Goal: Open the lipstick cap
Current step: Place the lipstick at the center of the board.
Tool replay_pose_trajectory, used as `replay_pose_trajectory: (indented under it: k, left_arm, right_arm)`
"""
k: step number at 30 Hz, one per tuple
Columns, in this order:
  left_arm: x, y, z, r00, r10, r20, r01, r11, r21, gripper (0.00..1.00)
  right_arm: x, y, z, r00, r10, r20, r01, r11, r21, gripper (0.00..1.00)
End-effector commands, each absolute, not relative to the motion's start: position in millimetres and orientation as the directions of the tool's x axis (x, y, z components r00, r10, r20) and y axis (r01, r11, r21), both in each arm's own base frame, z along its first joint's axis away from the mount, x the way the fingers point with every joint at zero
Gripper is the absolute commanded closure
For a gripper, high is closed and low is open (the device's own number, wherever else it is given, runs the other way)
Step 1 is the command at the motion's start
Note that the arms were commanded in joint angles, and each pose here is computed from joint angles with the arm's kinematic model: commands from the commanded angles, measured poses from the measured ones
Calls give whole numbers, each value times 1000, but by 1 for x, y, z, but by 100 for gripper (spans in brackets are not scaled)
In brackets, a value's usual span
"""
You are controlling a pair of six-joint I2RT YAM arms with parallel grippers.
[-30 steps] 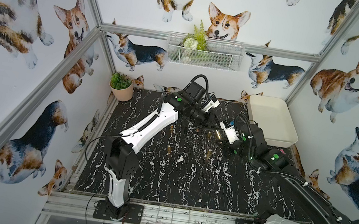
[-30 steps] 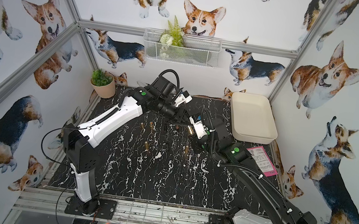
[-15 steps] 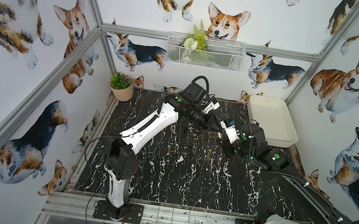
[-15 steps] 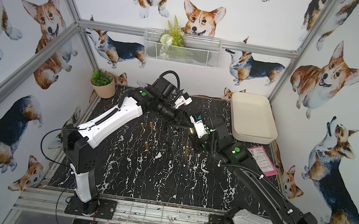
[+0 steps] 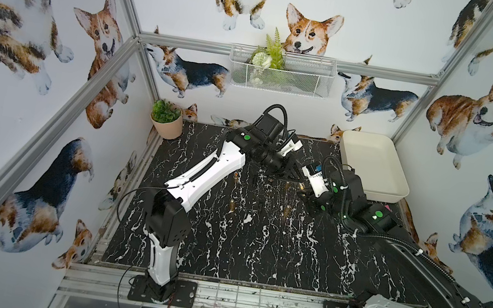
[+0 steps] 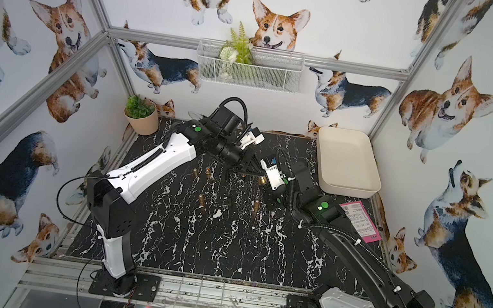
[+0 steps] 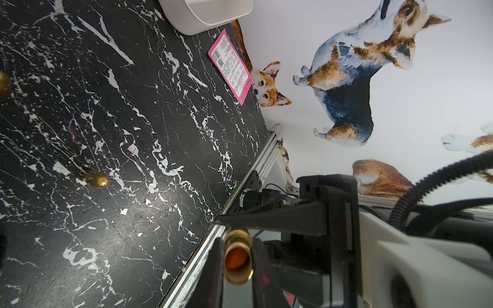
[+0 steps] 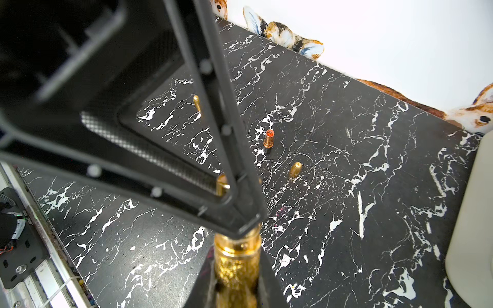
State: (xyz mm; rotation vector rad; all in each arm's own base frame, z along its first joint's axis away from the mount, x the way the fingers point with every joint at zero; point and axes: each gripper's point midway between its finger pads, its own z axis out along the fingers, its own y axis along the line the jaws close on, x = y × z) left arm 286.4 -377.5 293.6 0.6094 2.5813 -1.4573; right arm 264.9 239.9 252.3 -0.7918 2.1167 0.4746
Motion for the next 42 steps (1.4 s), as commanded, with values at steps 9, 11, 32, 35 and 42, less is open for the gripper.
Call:
replay_pose_trajectory:
  k: [9,11,32,35,42]
  left_arm:
    - [281,-381,299,-905,307,-295,408,424,-809,84]
    - [282,-382,300,-905,306,-297,408,422,-809,84]
    - [299,-376,317,-907,260,-332,416,427,-803,84]
    - [312,-370,315,-912,227,-343,411,466,-784,84]
    - [353,-367,287,-911,178,-373,399,609,-685,84]
  right_arm:
    - [269,240,259,-446,-377,-812,-677,735,30,100]
    - [270,239,258,-451,-378,-808,-672,740,28,94]
    - [265,230,253,-460,-386,-799,-660,751,18,66]
    - [260,223,264,-442,-371,-817,-652,758,8,66]
    - [247,191,273,-429,-370,-824,-593,803,-52,64]
